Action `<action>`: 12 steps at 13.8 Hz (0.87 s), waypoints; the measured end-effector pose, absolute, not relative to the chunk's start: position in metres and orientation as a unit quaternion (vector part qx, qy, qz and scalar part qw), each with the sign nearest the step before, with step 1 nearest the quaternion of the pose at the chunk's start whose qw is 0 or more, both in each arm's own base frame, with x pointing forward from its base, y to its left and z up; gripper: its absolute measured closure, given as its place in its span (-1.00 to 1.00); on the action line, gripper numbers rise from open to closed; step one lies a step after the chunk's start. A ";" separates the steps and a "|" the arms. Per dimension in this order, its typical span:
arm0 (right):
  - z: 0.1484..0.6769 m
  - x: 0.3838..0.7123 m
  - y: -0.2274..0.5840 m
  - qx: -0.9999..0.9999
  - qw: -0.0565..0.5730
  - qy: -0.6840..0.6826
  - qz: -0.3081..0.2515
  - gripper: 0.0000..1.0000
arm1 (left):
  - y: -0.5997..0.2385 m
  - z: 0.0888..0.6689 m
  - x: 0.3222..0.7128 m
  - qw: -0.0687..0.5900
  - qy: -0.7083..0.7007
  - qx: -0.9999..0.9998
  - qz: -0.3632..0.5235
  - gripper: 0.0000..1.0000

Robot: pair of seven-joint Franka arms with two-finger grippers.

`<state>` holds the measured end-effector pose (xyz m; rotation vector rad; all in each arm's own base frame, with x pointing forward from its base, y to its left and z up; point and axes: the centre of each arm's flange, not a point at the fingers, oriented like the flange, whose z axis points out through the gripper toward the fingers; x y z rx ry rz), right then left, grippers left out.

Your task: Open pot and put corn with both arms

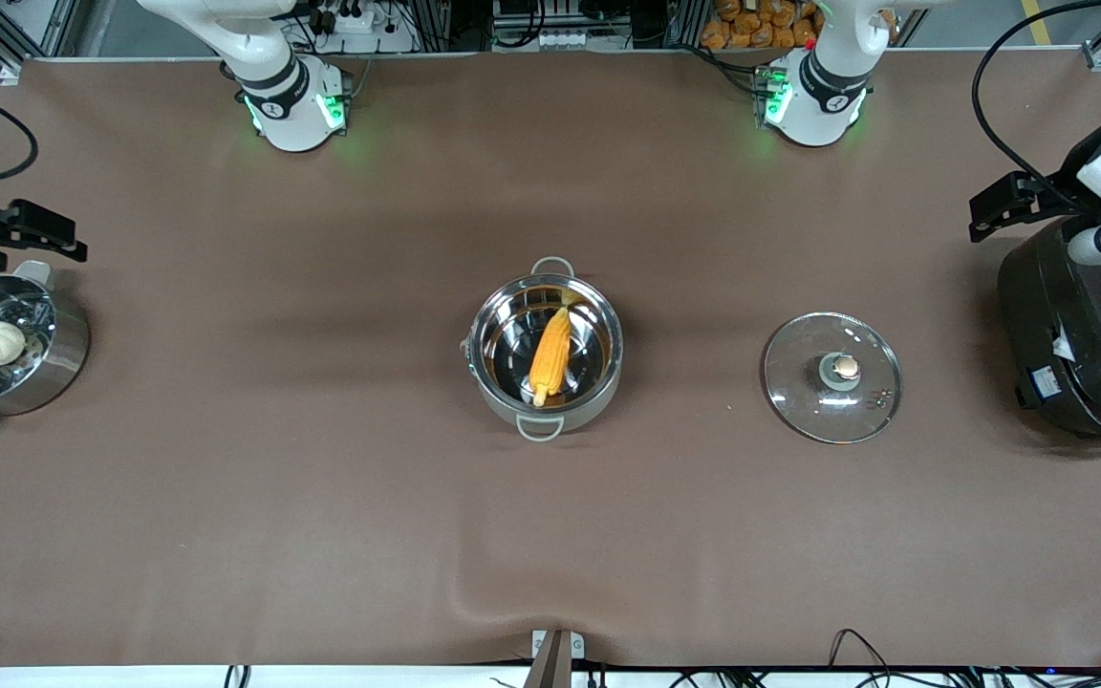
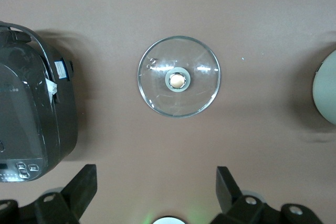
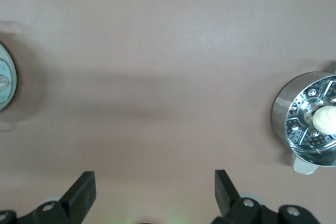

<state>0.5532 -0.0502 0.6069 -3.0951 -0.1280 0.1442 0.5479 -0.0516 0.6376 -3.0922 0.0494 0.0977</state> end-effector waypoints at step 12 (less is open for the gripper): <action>0.626 0.552 -0.036 -0.999 0.016 -0.016 0.042 -1.00 | -0.053 0.634 0.549 0.016 0.015 -0.999 0.031 -1.00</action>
